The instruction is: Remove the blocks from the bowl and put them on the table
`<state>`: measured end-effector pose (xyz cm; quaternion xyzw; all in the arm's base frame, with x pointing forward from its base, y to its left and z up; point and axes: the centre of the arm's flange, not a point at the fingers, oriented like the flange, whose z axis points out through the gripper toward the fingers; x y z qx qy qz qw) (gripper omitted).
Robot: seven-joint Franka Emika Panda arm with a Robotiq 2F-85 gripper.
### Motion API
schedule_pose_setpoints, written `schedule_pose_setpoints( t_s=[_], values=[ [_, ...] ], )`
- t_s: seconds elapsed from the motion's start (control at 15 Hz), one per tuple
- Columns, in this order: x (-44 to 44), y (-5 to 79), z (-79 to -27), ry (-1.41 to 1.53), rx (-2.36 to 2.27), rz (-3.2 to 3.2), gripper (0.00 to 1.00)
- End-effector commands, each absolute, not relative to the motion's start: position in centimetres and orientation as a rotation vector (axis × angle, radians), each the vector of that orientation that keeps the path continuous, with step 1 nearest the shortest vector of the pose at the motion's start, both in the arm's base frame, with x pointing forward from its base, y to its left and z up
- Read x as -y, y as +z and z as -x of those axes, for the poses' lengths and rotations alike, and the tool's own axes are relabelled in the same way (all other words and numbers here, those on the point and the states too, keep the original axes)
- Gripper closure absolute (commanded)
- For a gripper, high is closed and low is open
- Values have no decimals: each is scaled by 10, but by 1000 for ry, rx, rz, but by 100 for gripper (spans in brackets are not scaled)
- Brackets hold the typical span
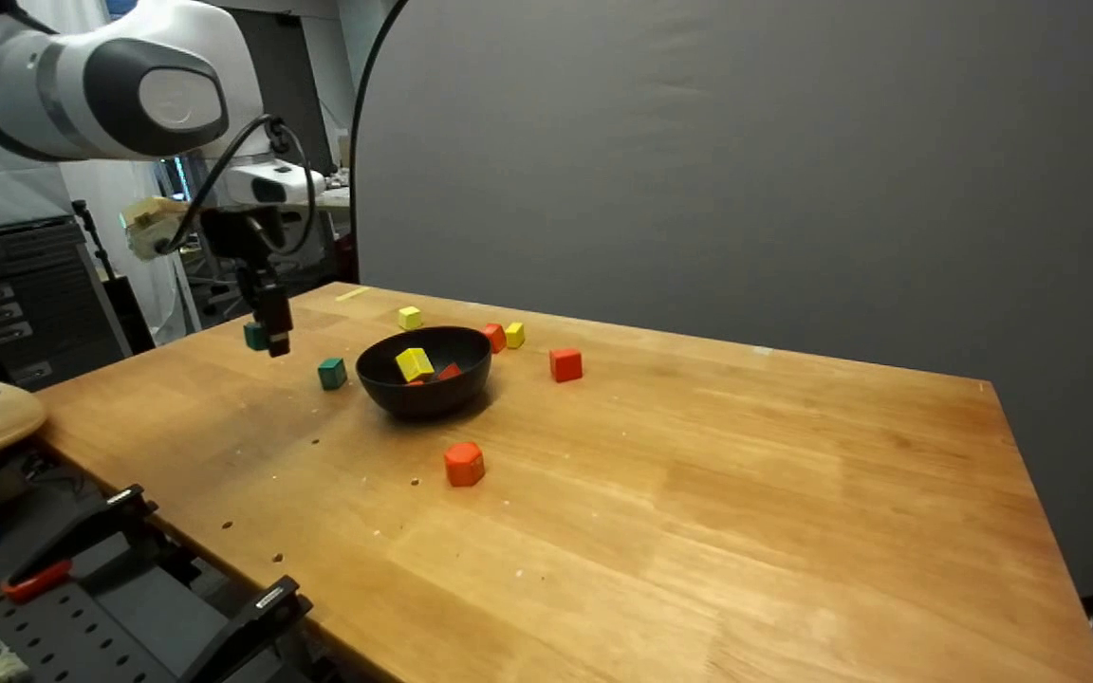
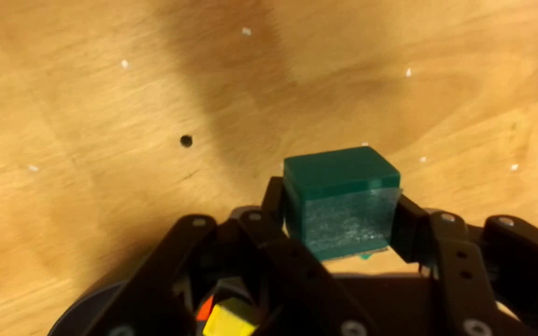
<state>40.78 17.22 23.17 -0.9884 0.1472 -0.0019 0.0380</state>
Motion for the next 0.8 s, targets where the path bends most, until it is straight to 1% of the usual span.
schedule_pose_setpoints(
  t_s=[0.0, 0.2, 0.27, 0.33, 0.4, 0.47, 0.6, 0.67, 0.73],
  values=[
    [-192, 202, -374, 36, -310, 2990, 75],
    [-208, 169, -344, 113, -265, 2989, 75],
    [-213, 158, -334, 123, -260, 2997, 72],
    [-217, 149, -330, 128, -284, 3007, 26],
    [-221, 142, -325, 124, -287, 3017, 24],
    [-222, 137, -322, 124, -286, 3026, 18],
    [-225, 134, -315, 85, -312, 3033, 3],
    [-224, 136, -311, 51, -339, 3036, 0],
    [-222, 139, -309, 7, -371, 3035, 0]
  ],
)
